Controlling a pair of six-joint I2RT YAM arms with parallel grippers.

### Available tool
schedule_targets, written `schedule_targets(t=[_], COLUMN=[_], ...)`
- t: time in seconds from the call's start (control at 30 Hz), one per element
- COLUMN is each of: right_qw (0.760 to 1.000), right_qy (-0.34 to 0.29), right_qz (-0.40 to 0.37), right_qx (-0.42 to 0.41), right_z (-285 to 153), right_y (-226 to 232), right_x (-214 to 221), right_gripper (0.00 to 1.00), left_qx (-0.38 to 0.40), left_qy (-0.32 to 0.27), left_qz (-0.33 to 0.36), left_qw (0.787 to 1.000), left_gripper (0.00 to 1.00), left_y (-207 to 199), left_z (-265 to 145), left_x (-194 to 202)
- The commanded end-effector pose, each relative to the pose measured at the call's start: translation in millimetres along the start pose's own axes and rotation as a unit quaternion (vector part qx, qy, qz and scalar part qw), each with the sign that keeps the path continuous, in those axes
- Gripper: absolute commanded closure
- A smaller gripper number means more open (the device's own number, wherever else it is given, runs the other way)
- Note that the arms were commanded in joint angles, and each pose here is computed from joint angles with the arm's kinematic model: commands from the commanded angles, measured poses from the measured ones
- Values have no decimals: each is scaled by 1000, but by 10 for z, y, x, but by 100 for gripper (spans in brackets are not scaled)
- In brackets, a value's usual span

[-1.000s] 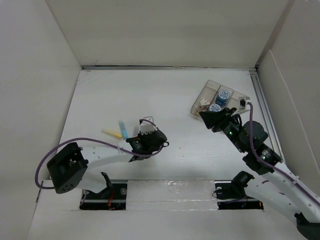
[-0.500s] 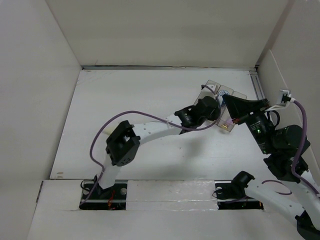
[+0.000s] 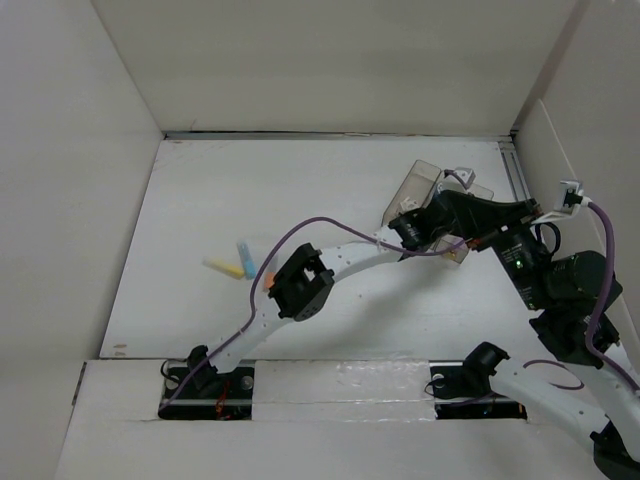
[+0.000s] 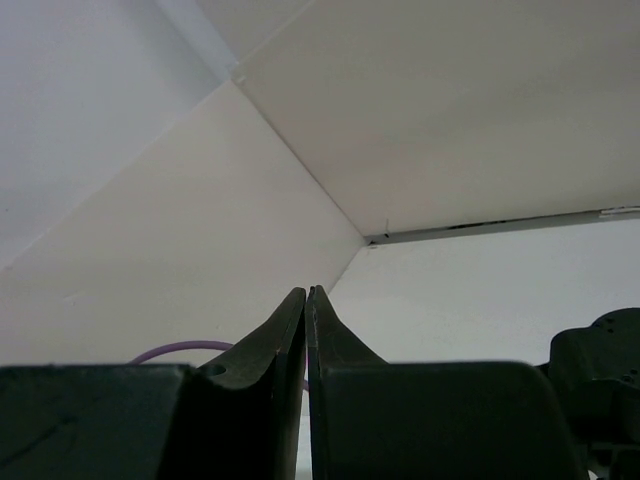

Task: Organize the desk

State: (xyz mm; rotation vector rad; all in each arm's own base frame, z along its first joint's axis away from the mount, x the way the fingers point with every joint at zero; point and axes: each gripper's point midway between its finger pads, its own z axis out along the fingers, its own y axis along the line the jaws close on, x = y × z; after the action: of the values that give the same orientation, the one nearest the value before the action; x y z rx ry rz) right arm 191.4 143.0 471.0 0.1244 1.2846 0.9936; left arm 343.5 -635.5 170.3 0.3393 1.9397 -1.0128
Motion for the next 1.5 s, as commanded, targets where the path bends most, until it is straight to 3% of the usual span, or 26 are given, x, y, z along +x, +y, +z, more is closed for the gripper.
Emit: schedule_targets(t=[0.0, 0.23, 0.47, 0.6, 0.67, 0.7, 0.77, 0.8, 0.87, 0.9, 0.93, 1.0, 1.07, 1.17, 1.33, 1.47], right_qw=[1000, 1000, 1000, 1000, 1000, 1000, 1000, 1000, 1000, 1000, 1000, 1000, 1000, 999, 998, 998], right_qy=[-14, -14, -15, -13, -19, -27, -28, -25, -21, -20, -15, -1, 10, 26, 54, 65], right_qz=[3, 3, 4, -2, 0, 1, -2, -3, -5, -7, -8, -10, -9, -9, -6, -5], right_qx=[-19, -14, -8, -4, -3, -3, 0, 2, 7, 12, 16, 21, 24, 20, 17, 21], right_z=[-72, -81, -77, -85, -102, -115, -121, -124, -116, -107, -90, -62, -25, 35, 70, 65], right_y=[129, 85, 49, 31, 17, 17, -4, -21, -69, -104, -135, -196, -256, -284, -336, -387], right_x=[-162, -124, -103, -100, -115, -149, -139, -120, -57, -22, 25, 152, 280, 426, 643, 741], right_gripper=[91, 90, 90, 90, 90, 90, 94, 98, 100, 100, 100, 100, 100, 90, 60, 58], left_qx=[44, 31, 23, 7, 4, -28, -31, -70, -80, -114, -123, -192, -232, -298, -416, -444], left_qy=[-56, -48, -51, -66, -81, -69, -119, -95, -149, -119, -147, -119, -129, -107, -78, -60], left_qz=[-18, -11, 2, 16, 27, 36, 38, 48, 33, 39, 26, 19, -2, -29, -66, -70], left_qw=[997, 998, 998, 998, 996, 997, 992, 992, 985, 986, 981, 974, 964, 948, 904, 891], left_gripper=[88, 77, 48, 45, 49, 50, 50, 50, 50, 50, 50, 49, 49, 48, 45, 44], left_y=[-195, -60, -38, -73, -96, 112, 12, 347, 401, 729, 766, 1271, 1546, 2015, 2660, 2836], left_z=[-15, 92, 29, -175, -325, -384, -802, -903, -1426, -1563, -1889, -2194, -2613, -3073, -3705, -3824], left_x=[-497, -318, -366, -620, -764, -612, -1050, -719, -1185, -876, -1141, -808, -844, -500, 44, 233])
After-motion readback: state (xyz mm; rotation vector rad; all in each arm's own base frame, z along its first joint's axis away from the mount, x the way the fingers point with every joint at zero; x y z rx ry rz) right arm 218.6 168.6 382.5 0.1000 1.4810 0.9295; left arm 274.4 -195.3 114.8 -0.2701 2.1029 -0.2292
